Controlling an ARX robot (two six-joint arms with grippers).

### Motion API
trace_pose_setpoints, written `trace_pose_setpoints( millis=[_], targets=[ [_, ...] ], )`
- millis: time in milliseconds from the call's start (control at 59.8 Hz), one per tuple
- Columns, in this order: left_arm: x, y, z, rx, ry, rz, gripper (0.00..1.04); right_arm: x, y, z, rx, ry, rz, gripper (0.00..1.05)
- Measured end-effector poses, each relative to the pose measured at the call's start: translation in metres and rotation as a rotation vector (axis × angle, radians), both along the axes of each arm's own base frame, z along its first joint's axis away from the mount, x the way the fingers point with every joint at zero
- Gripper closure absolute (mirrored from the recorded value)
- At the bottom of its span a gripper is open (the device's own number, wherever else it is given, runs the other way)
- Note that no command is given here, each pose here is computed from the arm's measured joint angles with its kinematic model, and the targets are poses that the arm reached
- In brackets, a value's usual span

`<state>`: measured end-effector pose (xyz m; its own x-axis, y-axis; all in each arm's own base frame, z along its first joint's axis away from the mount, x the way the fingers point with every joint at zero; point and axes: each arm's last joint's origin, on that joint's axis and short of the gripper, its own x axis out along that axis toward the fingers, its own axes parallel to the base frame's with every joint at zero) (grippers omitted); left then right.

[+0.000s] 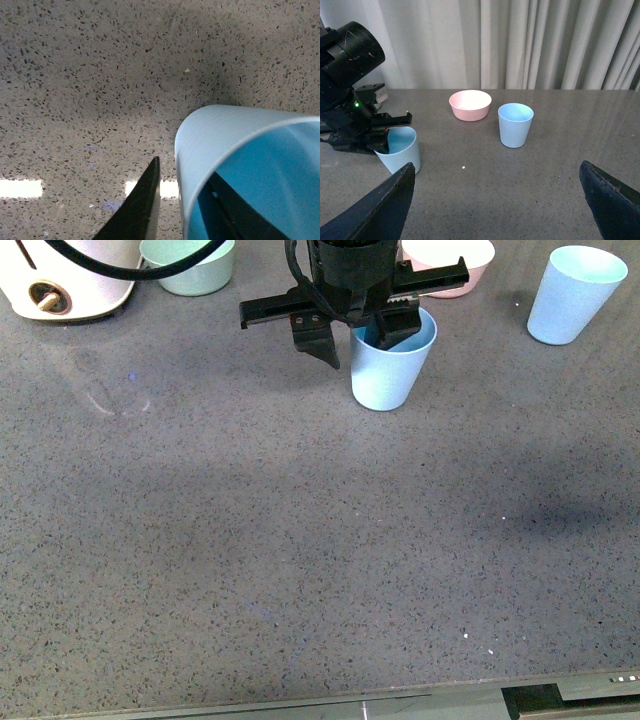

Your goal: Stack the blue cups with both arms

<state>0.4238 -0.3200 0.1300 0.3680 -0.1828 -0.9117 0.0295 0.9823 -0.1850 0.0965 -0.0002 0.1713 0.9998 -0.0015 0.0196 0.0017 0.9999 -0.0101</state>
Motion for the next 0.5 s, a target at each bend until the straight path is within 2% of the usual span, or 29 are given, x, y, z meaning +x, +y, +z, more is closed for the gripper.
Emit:
trace_pose_setpoints(
  millis=[117, 267, 368, 501],
  targets=[
    [0.001, 0.000, 0.000, -0.006, -0.003, 0.001, 0.56, 0.000, 0.000, 0.000, 0.000, 0.000, 0.000, 0.09],
    [0.003, 0.004, 0.005, -0.013, -0.014, 0.009, 0.24, 0.000, 0.000, 0.000, 0.000, 0.000, 0.000, 0.09],
    [0.004, 0.006, 0.014, -0.023, -0.031, 0.012, 0.08, 0.000, 0.000, 0.000, 0.000, 0.000, 0.000, 0.09],
    [0.006, 0.011, 0.032, -0.042, -0.059, 0.023, 0.09, 0.000, 0.000, 0.000, 0.000, 0.000, 0.000, 0.09]
  ],
)
